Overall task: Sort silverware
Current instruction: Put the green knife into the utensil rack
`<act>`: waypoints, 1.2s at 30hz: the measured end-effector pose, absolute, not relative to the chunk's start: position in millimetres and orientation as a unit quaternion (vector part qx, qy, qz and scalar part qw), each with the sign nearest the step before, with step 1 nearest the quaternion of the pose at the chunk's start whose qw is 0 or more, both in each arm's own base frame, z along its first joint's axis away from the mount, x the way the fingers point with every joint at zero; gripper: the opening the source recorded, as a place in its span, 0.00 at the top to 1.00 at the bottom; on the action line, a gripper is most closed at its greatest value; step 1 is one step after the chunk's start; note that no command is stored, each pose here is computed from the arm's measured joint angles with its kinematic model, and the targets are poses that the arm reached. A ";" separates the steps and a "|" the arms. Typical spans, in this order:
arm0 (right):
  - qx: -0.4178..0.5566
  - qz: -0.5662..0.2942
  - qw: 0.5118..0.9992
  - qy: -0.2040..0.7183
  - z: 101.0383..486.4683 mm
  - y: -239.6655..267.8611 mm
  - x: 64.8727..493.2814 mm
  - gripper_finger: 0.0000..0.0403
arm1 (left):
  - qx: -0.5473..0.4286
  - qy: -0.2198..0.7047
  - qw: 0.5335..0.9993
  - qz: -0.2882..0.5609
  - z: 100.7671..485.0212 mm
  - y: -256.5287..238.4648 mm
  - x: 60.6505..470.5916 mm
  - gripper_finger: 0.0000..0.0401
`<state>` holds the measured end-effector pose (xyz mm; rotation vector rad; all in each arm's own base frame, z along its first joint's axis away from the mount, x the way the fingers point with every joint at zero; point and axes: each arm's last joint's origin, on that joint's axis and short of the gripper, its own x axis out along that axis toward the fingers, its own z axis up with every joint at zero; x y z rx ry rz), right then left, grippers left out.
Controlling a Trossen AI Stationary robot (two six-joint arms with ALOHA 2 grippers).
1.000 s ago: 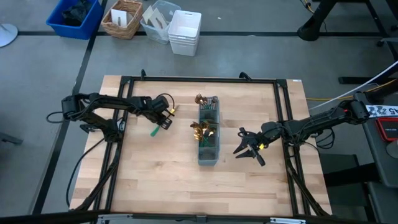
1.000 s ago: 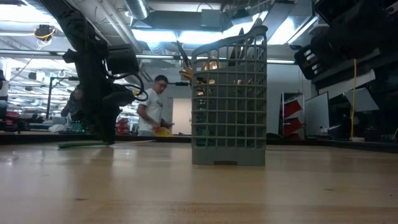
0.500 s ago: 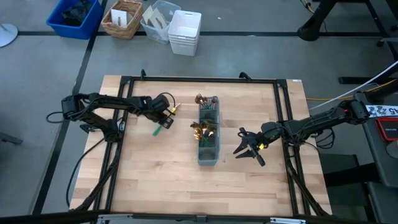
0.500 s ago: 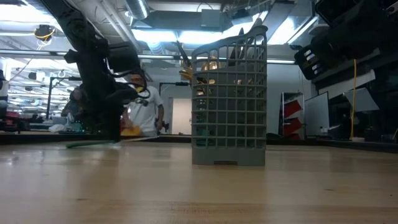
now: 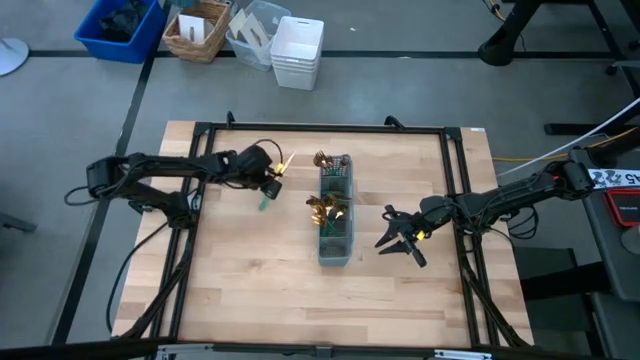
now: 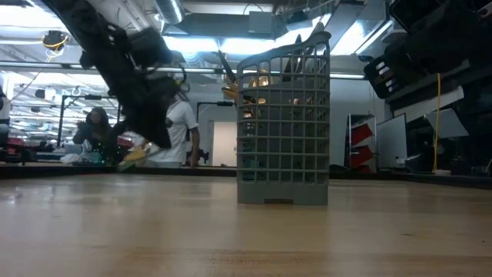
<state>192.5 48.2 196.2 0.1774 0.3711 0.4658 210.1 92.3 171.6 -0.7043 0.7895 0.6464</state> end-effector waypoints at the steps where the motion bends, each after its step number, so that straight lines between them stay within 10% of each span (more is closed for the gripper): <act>1: 0.087 0.229 0.952 0.183 196.1 48.1 192.6 0.75 | -0.330 0.356 0.821 0.301 176.7 92.3 209.2 0.92; 18: 0.087 0.229 0.952 0.182 196.2 48.2 192.6 0.75 | -0.287 -0.008 0.939 0.190 268.4 83.1 219.3 0.92; 36: 0.079 0.231 0.953 0.179 196.4 48.2 192.7 0.75 | -0.133 -0.132 0.974 0.124 250.6 64.7 278.9 0.92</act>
